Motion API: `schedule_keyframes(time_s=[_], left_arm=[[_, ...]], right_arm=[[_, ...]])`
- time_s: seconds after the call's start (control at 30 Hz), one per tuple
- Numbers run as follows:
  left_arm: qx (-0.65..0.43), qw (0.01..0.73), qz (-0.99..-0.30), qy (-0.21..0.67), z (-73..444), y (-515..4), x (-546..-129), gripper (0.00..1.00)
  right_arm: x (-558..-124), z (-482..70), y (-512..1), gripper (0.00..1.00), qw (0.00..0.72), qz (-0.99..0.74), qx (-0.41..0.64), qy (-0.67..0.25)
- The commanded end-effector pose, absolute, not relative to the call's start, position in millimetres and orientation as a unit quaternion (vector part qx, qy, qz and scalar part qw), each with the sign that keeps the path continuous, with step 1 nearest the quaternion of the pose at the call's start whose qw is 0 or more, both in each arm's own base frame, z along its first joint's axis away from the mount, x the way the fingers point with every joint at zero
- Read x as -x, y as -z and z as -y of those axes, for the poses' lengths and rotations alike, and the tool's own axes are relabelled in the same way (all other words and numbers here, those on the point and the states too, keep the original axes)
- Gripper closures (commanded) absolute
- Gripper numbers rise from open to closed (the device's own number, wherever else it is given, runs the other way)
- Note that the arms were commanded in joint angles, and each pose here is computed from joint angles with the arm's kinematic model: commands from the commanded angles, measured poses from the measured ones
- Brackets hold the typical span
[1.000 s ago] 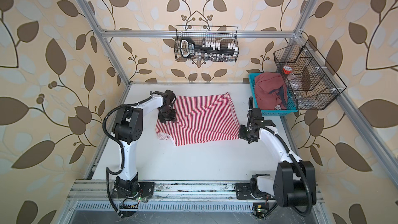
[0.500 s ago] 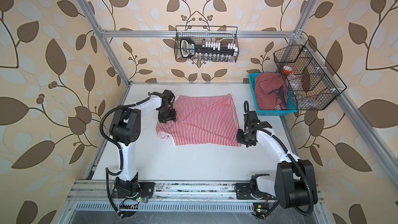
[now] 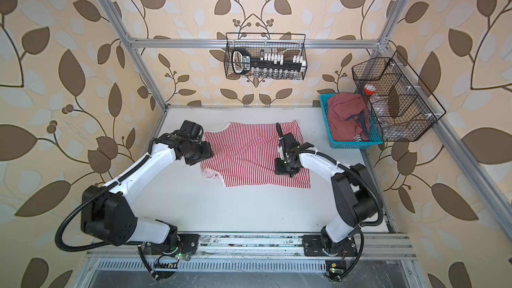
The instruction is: Fold and stack the tank tops
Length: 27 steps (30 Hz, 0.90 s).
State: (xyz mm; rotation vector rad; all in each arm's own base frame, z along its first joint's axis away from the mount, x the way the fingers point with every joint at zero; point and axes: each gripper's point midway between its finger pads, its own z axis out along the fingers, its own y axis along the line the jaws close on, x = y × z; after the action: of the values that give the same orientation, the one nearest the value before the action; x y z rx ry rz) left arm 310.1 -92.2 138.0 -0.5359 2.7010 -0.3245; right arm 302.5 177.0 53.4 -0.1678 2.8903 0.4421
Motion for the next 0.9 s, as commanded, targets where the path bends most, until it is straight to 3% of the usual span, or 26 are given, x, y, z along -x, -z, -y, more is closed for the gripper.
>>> schedule_keyframes(time_s=[0.0, 0.3, 0.73, 0.87], left_arm=[[0.267, 0.211, -0.936, 0.093, 71, -137, -302, 0.39], [0.344, 0.192, -0.916, 0.079, 62, -92, -295, 0.37], [0.386, 0.168, -0.906, 0.046, 55, -45, -320, 0.38], [0.378, 0.154, -0.912, 0.044, 59, -28, -330, 0.5]], right_arm=[[-308, -190, -60, 0.64, 0.114, -0.975, 0.075, -0.175], [-308, -186, -63, 0.64, 0.122, -0.974, 0.074, -0.177], [-302, -178, -60, 0.64, 0.12, -0.974, 0.061, -0.181], [-301, -175, -61, 0.63, 0.121, -0.974, 0.058, -0.18]])
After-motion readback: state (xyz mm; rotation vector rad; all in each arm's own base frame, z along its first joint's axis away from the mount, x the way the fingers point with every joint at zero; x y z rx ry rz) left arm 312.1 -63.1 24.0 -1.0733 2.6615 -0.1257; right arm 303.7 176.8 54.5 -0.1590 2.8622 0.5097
